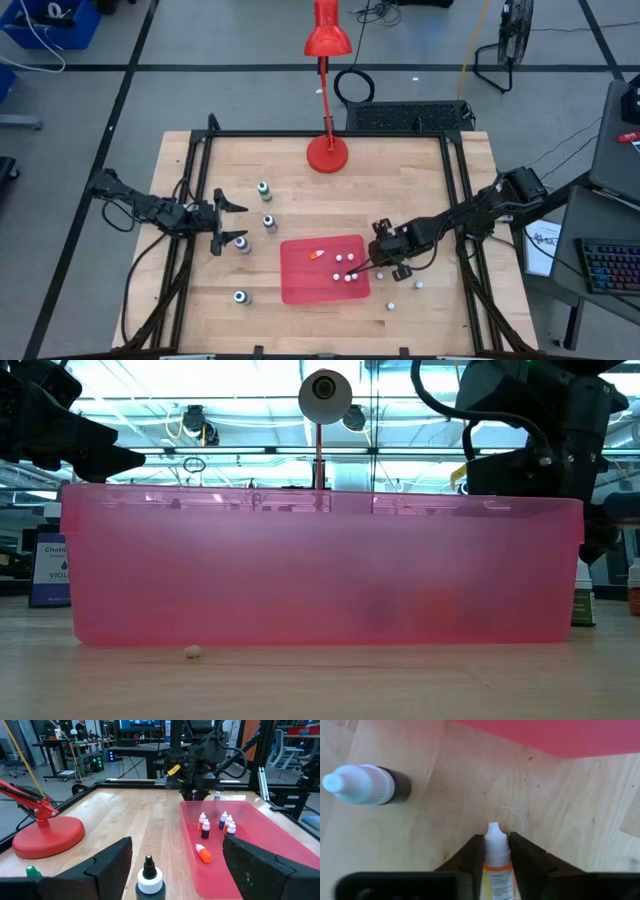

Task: Pick & Place food coloring
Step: Put the small yellow food coloring bottle into the pink container

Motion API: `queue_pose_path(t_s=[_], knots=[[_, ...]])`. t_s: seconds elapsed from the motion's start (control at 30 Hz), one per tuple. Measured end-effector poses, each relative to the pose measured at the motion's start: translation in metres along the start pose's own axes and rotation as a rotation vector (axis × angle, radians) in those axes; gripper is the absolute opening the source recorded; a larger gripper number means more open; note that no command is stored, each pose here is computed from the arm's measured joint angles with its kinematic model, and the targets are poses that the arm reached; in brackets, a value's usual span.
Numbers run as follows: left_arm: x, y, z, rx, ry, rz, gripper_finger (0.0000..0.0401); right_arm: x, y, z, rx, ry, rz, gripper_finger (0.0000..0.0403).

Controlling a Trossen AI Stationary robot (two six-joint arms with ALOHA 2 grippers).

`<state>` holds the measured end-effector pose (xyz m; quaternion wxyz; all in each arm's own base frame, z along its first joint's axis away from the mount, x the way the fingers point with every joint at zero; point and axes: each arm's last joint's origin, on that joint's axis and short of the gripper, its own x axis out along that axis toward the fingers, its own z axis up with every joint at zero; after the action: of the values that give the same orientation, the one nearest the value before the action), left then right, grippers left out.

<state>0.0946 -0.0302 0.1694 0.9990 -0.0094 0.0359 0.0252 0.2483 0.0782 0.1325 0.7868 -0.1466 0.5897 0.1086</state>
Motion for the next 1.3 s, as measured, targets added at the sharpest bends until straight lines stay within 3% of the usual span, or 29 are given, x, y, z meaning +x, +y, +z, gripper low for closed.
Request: queue_pose_path(t_s=[0.07,0.33,0.6,0.77,0.97,1.07,1.3], knots=[[0.000,0.000,0.000,0.000,0.000,0.000,0.0305,0.000,0.000,0.000,0.001,-0.001,-0.003,0.0045],[0.000,0.000,0.000,0.000,0.000,0.000,0.0305,-0.008,-0.001,0.003,0.032,-0.027,-0.065,0.0045],[0.000,0.000,0.000,0.000,0.000,0.000,0.0305,-0.063,-0.008,0.013,0.117,-0.197,-0.177,0.0045],[0.000,0.000,0.000,0.000,0.000,0.000,0.0305,-0.095,-0.004,0.018,0.189,-0.421,-0.169,0.0045],[0.000,0.000,0.000,0.006,0.003,0.001,0.0305,-0.107,0.013,0.034,0.051,-0.704,-0.101,0.0045],[0.000,0.000,-0.001,0.078,0.005,0.001,0.0305,-0.105,0.016,0.039,0.001,-0.822,-0.064,0.0045],[0.000,0.000,0.003,0.089,-0.025,0.000,0.0305,-0.092,0.016,0.031,-0.047,-0.894,-0.056,0.0045]])
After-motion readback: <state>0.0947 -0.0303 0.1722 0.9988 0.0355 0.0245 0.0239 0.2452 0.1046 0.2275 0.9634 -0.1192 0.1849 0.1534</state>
